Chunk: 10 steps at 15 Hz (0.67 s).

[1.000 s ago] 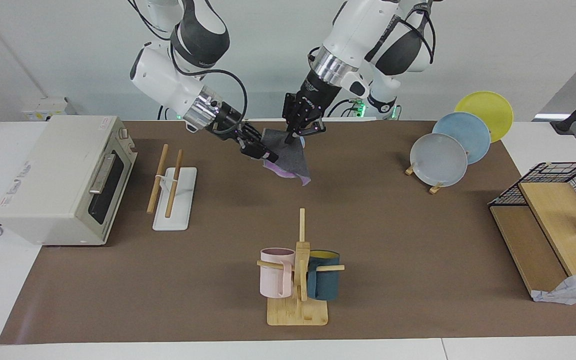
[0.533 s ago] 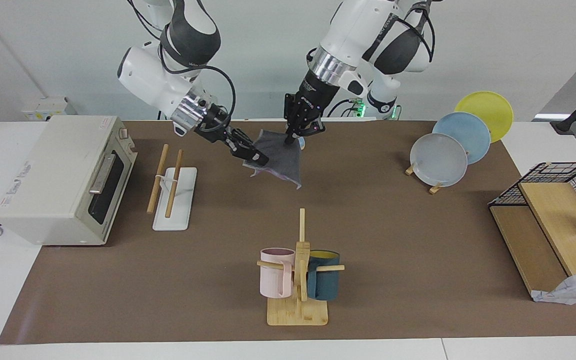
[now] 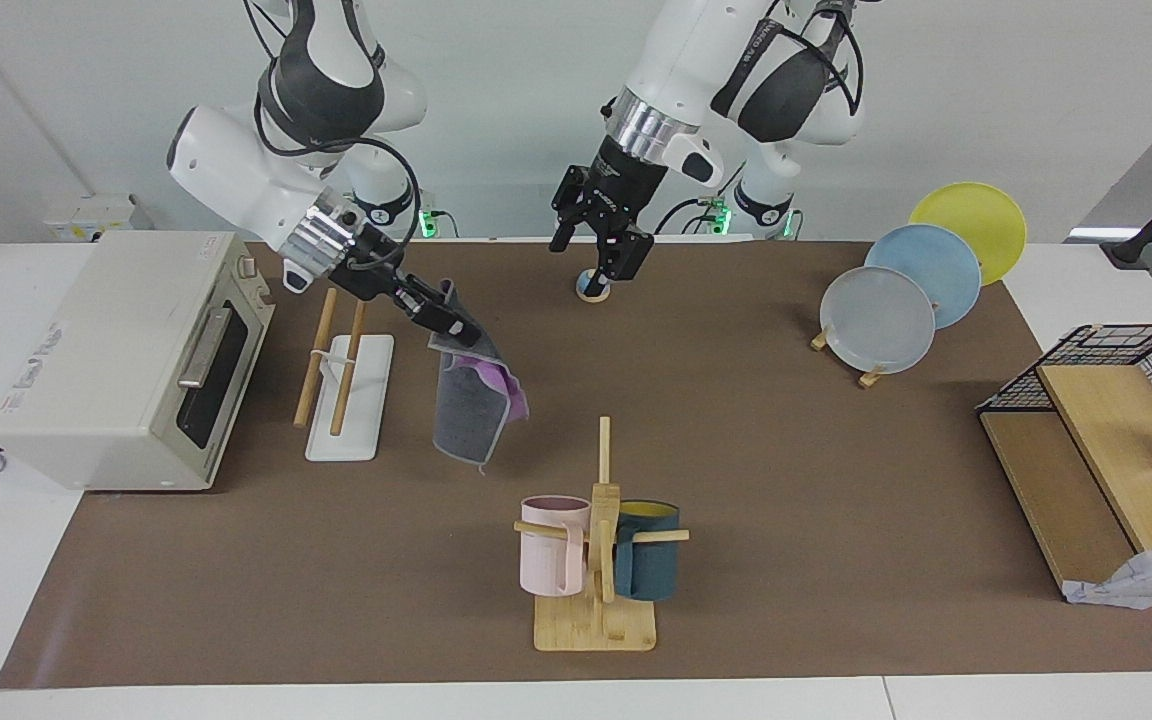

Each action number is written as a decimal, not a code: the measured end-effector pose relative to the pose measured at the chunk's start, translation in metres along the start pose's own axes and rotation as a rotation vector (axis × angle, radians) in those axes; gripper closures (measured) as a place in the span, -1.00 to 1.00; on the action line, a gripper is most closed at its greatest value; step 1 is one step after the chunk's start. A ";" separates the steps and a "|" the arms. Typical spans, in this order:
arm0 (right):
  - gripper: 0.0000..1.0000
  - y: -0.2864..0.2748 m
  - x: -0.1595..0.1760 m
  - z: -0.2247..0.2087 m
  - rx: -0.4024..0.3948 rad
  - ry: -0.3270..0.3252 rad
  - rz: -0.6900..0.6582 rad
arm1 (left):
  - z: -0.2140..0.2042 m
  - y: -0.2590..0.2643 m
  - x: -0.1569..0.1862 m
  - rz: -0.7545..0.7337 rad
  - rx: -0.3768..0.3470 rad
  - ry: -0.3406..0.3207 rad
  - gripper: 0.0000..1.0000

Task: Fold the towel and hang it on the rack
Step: 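Pull the towel toward the rack with the right gripper while the left gripper opens, then lower the towel onto the dowel rack while the left gripper retracts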

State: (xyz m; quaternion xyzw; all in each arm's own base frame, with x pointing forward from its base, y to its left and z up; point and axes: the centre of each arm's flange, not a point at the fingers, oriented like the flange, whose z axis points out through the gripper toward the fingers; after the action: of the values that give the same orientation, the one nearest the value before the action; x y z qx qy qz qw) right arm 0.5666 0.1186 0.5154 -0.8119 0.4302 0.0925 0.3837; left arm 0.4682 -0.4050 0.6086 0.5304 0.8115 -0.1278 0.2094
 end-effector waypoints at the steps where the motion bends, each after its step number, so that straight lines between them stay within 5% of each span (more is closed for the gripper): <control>1: 0.96 0.006 0.008 -0.005 -0.027 0.008 -0.048 | 0.001 0.005 0.003 0.016 -0.004 0.005 -1.00; 10: 0.96 0.100 0.075 -0.044 -0.237 0.035 -0.321 | -0.007 0.109 0.095 0.271 -0.060 0.095 -1.00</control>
State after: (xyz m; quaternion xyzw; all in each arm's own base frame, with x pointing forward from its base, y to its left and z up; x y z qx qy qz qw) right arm 0.5276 0.0070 0.4557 -0.9111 0.2880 0.0661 0.2875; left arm 0.5335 -0.2815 0.5712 0.6342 0.7448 -0.0488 0.2020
